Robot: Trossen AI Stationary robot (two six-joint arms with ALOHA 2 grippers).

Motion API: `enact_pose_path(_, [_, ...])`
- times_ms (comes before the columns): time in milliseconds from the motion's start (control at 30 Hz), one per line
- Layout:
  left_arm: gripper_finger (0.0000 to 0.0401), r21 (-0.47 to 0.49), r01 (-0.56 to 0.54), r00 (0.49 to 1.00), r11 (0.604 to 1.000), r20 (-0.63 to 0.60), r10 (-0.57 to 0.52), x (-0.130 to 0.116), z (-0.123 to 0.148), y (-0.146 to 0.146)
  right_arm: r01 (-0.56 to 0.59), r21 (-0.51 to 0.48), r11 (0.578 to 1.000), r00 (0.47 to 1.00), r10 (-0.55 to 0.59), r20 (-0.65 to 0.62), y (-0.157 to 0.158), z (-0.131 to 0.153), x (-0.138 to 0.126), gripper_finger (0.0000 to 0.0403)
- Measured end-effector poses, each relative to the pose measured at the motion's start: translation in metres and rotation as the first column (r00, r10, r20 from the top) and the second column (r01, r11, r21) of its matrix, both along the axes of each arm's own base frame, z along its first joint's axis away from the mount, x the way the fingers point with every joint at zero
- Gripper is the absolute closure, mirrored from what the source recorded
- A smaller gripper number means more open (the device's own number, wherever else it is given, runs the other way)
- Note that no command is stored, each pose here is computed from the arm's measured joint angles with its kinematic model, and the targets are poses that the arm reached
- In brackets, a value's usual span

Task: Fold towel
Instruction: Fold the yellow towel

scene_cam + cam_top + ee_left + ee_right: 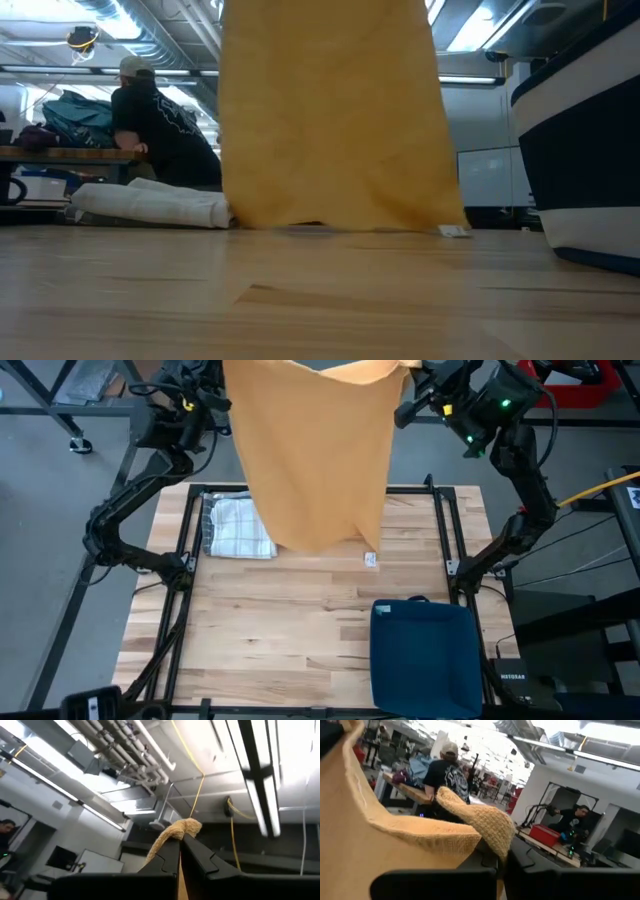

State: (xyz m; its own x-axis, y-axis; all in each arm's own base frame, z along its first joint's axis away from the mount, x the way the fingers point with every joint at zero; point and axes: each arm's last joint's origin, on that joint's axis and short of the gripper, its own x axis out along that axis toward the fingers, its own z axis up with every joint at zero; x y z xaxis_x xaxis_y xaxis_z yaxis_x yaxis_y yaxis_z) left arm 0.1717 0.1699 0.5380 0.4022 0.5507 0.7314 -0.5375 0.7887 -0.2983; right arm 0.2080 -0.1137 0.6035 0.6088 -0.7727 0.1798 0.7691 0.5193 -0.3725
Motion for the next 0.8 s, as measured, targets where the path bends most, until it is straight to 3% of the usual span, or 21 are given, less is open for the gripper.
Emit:
enact_pose_path(233, [0.0401,-0.016,0.011,0.999,1.000,0.046,-0.010,-0.006,0.001,0.014,0.003,-0.040,0.999,0.998,-0.001,0.062,-0.006,0.007,-0.005,0.0398])
enact_pose_path(433, [0.0401,0.023,0.150,0.987,0.988,0.052,-0.151,-0.009,0.010,0.014,-0.016,-0.038,0.999,0.999,0.018,0.050,-0.005,0.006,-0.004,0.0398])
enact_pose_path(600, [0.0401,0.067,0.341,0.940,0.938,-0.005,-0.342,-0.006,0.016,0.005,-0.053,0.040,0.998,0.998,0.052,0.032,-0.002,0.000,-0.006,0.0398])
enact_pose_path(800, [0.0401,0.074,0.487,0.873,0.870,-0.051,-0.484,0.000,0.018,-0.005,-0.175,0.117,0.978,0.984,0.169,0.058,0.008,-0.001,-0.021,0.0398])
